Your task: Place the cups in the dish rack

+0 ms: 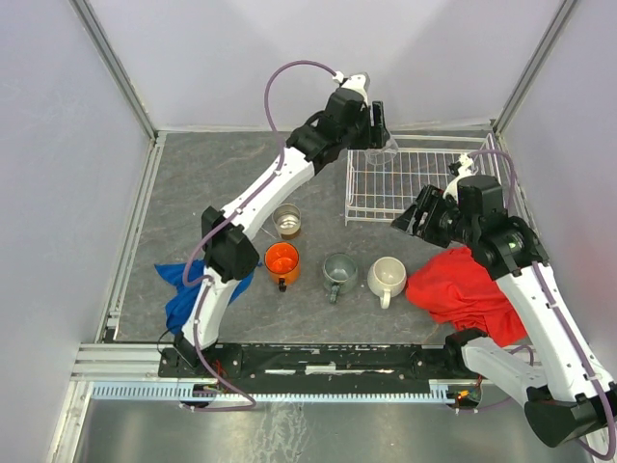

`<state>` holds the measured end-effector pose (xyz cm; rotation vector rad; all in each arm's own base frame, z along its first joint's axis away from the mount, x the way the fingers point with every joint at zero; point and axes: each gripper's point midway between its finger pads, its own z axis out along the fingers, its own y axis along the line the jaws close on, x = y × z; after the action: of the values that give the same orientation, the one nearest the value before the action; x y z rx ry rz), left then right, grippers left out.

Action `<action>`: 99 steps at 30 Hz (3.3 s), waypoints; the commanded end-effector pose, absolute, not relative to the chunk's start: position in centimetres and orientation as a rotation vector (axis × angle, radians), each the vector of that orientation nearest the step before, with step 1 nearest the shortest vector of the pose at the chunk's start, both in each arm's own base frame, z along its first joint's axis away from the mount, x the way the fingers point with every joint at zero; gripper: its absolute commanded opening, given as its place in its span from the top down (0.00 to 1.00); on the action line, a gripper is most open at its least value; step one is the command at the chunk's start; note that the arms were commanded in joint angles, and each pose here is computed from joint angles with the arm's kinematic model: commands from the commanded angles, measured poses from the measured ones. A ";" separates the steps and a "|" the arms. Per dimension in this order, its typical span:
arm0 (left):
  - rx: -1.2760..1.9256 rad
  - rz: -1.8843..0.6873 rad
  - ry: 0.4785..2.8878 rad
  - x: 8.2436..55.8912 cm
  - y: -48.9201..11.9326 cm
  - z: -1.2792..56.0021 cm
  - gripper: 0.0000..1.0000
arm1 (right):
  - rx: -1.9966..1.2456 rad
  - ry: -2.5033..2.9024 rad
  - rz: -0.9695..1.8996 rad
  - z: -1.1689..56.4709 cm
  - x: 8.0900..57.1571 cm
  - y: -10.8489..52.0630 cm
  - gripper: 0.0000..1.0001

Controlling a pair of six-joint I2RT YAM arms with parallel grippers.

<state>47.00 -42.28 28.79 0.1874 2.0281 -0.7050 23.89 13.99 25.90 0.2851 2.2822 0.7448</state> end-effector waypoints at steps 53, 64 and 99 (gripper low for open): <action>0.327 -0.211 2.070 47.8 -43.3 14.8 0.95 | 0.239 2.302 0.524 25.9 24.1 9.5 0.30; 0.325 -0.232 2.062 47.6 -43.5 15.7 0.80 | 0.240 2.310 0.541 25.7 24.3 9.6 0.30; 0.333 -0.287 1.939 46.3 -43.3 24.0 0.01 | 0.214 2.326 0.549 24.9 24.9 9.7 0.30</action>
<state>46.17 -43.70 15.60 0.3786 2.0740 -0.2297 23.94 9.42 24.31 0.2621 2.3638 0.5354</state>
